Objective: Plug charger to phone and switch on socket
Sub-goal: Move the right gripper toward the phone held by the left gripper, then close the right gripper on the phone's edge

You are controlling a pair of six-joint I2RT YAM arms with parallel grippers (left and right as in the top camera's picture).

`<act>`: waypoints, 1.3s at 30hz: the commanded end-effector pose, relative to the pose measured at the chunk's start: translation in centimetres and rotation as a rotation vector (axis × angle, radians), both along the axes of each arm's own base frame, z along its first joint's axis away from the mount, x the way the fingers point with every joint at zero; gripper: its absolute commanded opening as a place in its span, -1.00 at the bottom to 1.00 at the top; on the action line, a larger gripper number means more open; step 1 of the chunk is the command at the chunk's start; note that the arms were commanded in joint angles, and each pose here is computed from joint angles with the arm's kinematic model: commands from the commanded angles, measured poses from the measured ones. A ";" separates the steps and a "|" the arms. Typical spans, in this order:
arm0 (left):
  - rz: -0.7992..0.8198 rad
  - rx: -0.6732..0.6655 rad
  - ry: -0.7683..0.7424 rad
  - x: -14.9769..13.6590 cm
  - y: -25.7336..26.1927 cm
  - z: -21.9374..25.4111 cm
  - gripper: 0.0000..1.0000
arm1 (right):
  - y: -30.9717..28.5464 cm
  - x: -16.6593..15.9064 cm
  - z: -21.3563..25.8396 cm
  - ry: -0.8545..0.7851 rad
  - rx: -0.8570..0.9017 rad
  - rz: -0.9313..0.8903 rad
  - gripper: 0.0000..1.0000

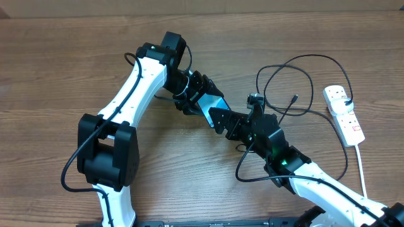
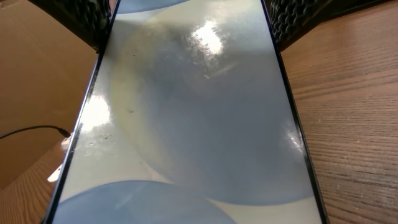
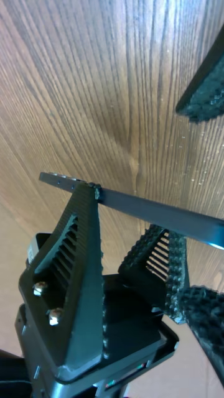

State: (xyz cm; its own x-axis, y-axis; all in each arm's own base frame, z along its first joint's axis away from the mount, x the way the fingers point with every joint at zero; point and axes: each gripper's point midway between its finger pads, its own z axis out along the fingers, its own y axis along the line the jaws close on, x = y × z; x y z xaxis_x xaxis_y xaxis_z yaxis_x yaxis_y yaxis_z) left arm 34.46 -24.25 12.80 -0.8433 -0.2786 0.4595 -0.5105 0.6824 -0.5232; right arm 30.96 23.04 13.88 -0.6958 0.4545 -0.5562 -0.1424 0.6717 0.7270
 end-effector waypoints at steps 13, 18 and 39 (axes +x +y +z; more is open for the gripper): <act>0.009 0.014 -0.038 1.0 0.1 0.4 0.17 | 0.5 1.6 0.3 -0.008 0.059 -0.060 0.38; 0.008 0.053 -0.052 1.0 0.0 -0.1 0.16 | 0.5 1.7 0.4 -0.004 0.068 -0.064 0.36; 0.008 0.044 -0.048 0.5 -2.2 0.1 0.16 | 0.8 1.6 0.6 -0.014 0.071 -0.068 -0.02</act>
State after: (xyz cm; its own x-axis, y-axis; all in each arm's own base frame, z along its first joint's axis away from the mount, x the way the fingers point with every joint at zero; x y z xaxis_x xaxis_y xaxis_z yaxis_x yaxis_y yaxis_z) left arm 34.63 -25.47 11.93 -0.8629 -0.3074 0.4011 -0.4865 0.7200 -0.4948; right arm 32.04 23.51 13.31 -0.6751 0.5252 -0.5181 -0.0923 0.6367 0.7656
